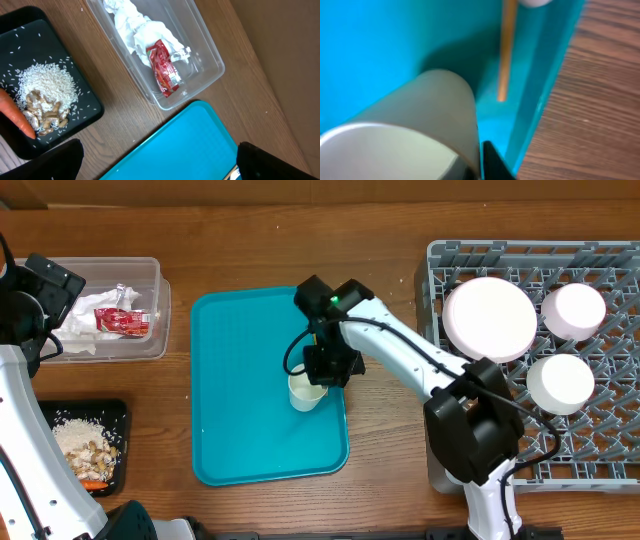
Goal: Sort waste into correct bins and load items into the dishwasher
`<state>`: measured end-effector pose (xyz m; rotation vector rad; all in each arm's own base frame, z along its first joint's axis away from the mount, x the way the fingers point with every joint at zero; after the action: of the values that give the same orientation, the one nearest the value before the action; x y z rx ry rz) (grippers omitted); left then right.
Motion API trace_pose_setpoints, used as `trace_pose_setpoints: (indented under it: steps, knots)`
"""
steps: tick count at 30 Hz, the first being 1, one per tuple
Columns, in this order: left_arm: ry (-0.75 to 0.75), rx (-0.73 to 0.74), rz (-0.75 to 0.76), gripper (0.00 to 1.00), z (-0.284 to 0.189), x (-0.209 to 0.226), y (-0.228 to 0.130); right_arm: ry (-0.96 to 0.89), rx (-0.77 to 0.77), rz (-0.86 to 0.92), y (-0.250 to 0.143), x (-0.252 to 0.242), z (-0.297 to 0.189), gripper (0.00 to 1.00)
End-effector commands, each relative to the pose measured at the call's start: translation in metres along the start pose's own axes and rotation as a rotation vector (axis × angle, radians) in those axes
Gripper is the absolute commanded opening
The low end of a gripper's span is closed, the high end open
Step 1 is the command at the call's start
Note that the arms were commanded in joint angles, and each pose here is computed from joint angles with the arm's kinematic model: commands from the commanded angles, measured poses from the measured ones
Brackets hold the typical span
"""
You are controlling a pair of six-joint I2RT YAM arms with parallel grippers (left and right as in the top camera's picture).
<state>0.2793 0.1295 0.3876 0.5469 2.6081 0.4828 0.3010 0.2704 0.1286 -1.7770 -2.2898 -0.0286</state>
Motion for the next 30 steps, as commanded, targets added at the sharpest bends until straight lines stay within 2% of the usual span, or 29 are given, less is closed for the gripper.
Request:
trace_pose_setpoints:
  steps: [1,3,4,5,6,9,12,18,22,26,30]
  knots:
    - [0.000,0.000,-0.013,1.00,0.000,0.000,0.000,0.030,-0.026,-0.065,-0.010,0.018,-0.016,0.21]
    - [-0.001,0.000,-0.014,1.00,-0.001,0.000,0.000,0.027,-0.021,-0.071,-0.012,0.020,-0.015,0.45]
    - [-0.001,0.000,-0.014,1.00,-0.001,0.000,0.000,0.026,-0.019,-0.072,-0.013,0.021,-0.015,0.54]
    - [0.000,0.000,-0.013,1.00,-0.001,0.000,0.000,0.024,-0.016,-0.068,-0.013,0.021,-0.017,0.60]
    - [0.000,0.000,-0.014,1.00,-0.001,0.000,0.000,0.022,-0.010,-0.066,-0.014,0.021,-0.020,0.61]
    - [0.000,0.000,-0.013,1.00,-0.001,0.000,0.000,0.006,-0.011,-0.060,-0.016,0.022,-0.038,0.63]
    - [0.000,0.000,-0.013,1.00,-0.001,0.000,0.000,-0.069,-0.063,-0.061,-0.018,0.021,-0.078,0.64]
    - [0.000,0.000,-0.013,1.00,-0.001,0.000,0.000,-0.017,-0.168,-0.097,-0.022,0.039,-0.130,0.63]
    - [0.000,0.000,-0.013,1.00,-0.001,0.000,0.000,-0.001,-0.205,-0.208,-0.026,0.064,-0.125,0.57]
    - [0.000,0.001,-0.014,1.00,0.000,0.000,0.000,-0.057,-0.270,-0.345,-0.037,0.094,-0.118,0.57]
    - [0.000,0.001,-0.013,1.00,0.000,0.000,0.000,-0.078,-0.301,-0.393,-0.044,0.111,-0.113,0.57]
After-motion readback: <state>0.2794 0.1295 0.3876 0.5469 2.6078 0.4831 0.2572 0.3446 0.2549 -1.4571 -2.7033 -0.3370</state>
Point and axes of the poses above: each gripper's point midway between its finger pads, its own z axis out along the fingers, its own x axis along the line the jaws close on, y = z × x, the point moved 7 cm from there along -z, back along the fingers, and after that the axes turned 2 degrees about -z, right-handed, at the moved point
